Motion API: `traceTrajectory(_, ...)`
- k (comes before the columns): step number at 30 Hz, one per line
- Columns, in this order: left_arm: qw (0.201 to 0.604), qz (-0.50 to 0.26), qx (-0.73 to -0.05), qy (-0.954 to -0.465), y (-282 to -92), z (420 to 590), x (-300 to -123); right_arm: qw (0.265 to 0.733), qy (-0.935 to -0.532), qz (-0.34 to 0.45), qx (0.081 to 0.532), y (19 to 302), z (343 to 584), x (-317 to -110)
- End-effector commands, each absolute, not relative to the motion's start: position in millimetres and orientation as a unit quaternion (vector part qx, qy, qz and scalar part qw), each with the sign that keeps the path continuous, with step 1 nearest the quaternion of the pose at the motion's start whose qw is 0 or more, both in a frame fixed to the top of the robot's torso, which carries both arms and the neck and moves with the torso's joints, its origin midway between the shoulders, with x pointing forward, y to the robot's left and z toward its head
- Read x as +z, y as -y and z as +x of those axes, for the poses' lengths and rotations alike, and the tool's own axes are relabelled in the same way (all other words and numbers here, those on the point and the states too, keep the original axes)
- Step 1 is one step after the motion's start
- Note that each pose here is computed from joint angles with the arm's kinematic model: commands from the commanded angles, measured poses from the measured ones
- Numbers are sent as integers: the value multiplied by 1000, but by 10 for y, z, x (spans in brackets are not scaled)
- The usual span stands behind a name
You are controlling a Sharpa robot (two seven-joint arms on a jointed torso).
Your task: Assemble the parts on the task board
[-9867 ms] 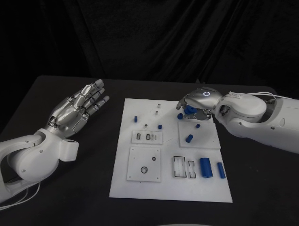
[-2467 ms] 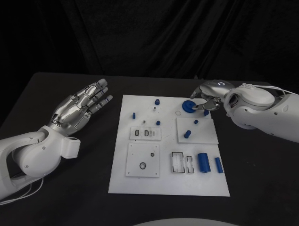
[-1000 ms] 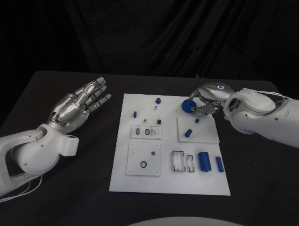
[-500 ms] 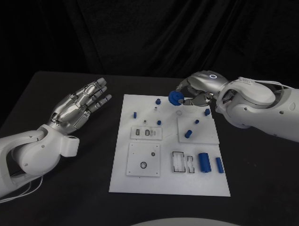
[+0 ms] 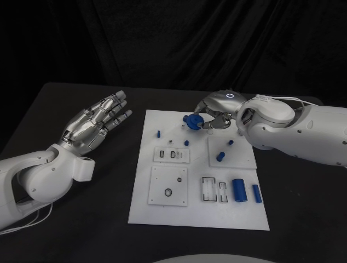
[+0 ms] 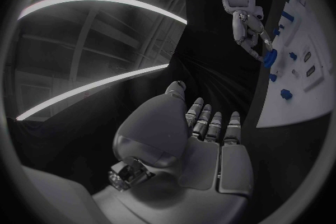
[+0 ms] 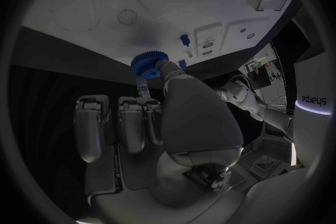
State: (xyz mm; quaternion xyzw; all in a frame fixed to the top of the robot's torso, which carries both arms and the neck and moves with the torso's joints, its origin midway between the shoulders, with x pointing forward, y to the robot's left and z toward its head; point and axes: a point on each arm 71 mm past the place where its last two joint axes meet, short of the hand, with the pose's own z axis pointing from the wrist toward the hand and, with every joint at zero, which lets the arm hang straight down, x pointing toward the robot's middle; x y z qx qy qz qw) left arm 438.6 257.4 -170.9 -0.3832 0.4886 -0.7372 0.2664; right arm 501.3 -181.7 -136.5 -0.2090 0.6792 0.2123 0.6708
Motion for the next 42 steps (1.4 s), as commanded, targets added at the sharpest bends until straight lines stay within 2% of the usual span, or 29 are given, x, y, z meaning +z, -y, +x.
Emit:
traceTrajectory(1,265,-381,-747,-476,-2562,4389,-1685,663,-687,-223,196,1785,5045,-1421)
traceTrajectory(20,262,-382,-745,-480,-2549,4410,-1697,669,-669,-244,213,1530,5091,-1476)
traceTrajectory(34,259,-382,-744,-482,-2537,4423,-1705,651,-695,-241,184,1527,5140,-1538)
traceTrajectory(42,259,-382,-744,-483,-2542,4432,-1710,649,-697,-242,185,1511,5142,-1564)
